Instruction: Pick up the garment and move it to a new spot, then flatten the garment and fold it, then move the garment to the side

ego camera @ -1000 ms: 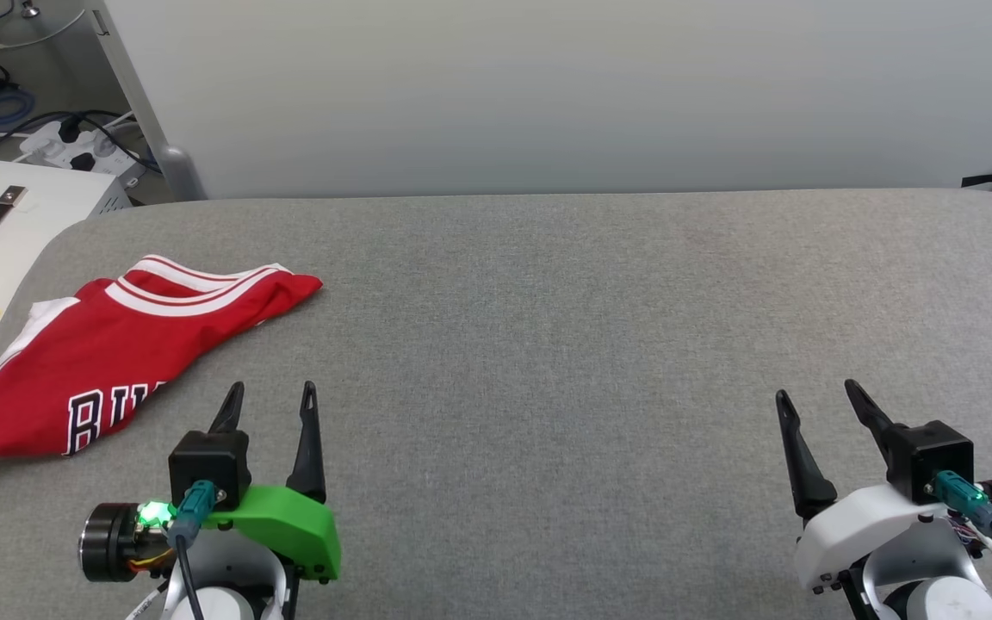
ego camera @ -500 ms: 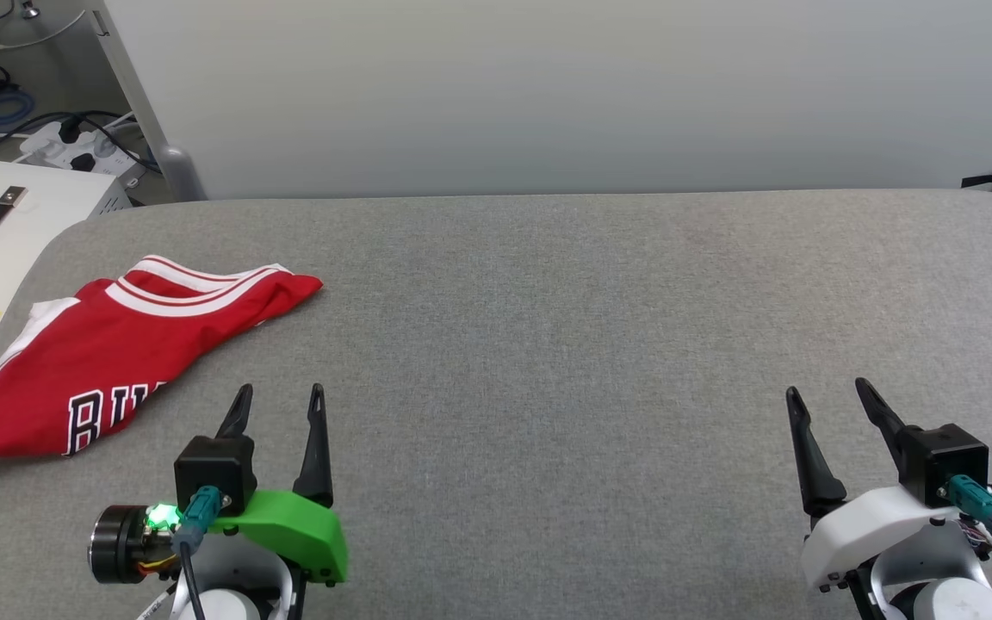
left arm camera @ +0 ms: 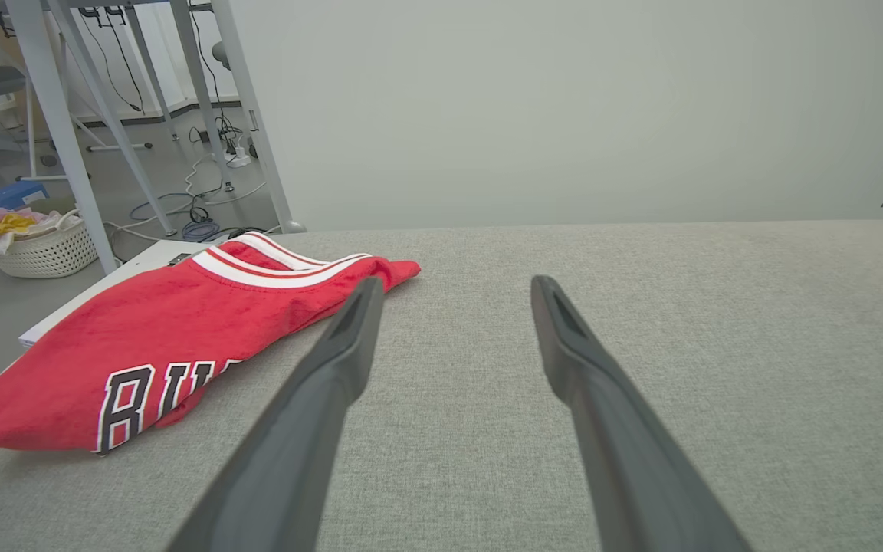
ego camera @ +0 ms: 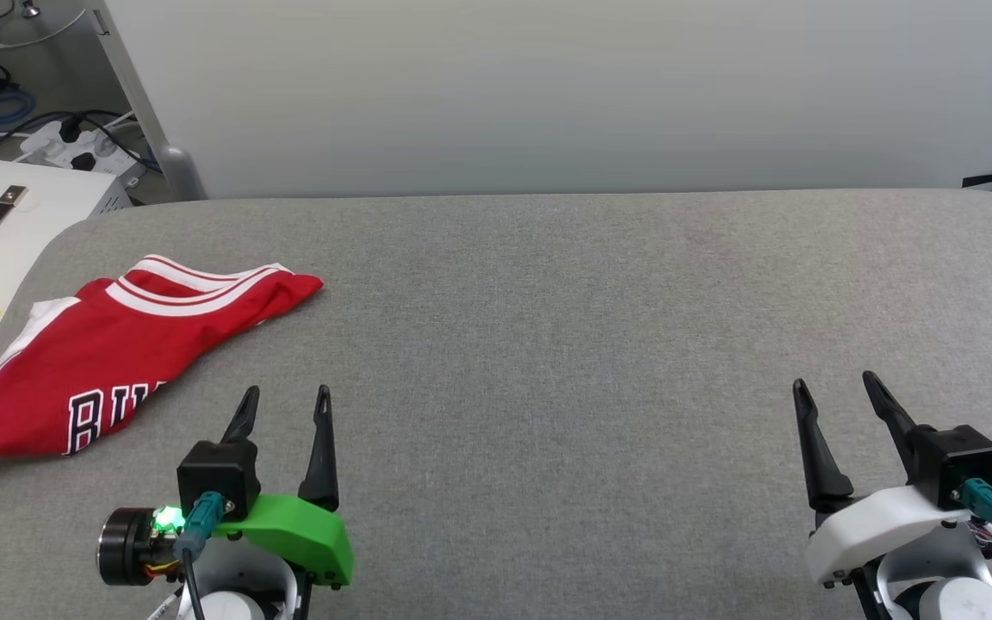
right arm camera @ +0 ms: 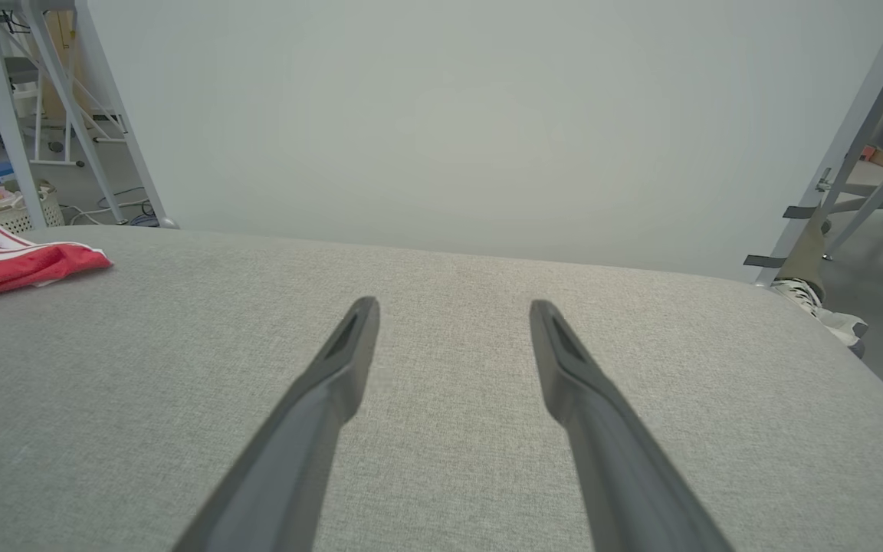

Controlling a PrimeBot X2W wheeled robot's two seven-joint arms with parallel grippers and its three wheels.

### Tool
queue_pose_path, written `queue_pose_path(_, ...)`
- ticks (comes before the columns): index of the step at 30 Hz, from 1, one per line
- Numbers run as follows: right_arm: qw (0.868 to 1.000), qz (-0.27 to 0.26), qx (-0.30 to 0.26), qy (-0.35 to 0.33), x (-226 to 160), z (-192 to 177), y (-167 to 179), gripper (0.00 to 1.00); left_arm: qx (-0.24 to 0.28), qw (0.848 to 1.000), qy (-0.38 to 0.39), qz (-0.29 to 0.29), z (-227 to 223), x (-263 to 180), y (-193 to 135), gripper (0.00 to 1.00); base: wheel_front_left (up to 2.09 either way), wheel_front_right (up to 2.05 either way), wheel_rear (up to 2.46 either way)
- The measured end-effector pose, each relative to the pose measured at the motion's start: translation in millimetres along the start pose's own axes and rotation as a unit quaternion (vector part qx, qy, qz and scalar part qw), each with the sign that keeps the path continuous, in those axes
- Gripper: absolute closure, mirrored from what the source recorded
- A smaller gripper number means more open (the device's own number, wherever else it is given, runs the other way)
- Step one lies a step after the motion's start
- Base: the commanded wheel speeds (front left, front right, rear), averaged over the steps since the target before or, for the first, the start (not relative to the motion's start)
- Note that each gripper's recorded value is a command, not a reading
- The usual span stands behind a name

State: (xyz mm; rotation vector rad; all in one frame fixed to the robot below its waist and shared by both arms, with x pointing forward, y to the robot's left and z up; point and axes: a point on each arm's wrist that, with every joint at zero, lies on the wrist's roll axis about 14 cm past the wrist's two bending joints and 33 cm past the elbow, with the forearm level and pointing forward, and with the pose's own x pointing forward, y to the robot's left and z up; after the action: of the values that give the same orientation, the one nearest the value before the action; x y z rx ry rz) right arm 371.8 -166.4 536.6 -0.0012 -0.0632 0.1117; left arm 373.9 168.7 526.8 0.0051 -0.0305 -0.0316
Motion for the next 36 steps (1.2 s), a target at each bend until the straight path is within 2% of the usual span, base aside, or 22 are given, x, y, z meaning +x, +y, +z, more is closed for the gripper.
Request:
queue_pose_path(26,0.999,0.0,0.014,-0.038,-2.8,14.0,0.2,0.0,-0.016,0.999,-0.033,-0.006,11.4,-1.0,-5.0,0.0,0.0,0.0,0.0)
queue_pose_path(36,0.999,-0.001,0.02,-0.03,-7.1,5.3,0.3,0.0,-0.025,0.999,-0.017,-0.008,-2.3,-5.8,-7.3,0.0,0.0,0.0,0.0)
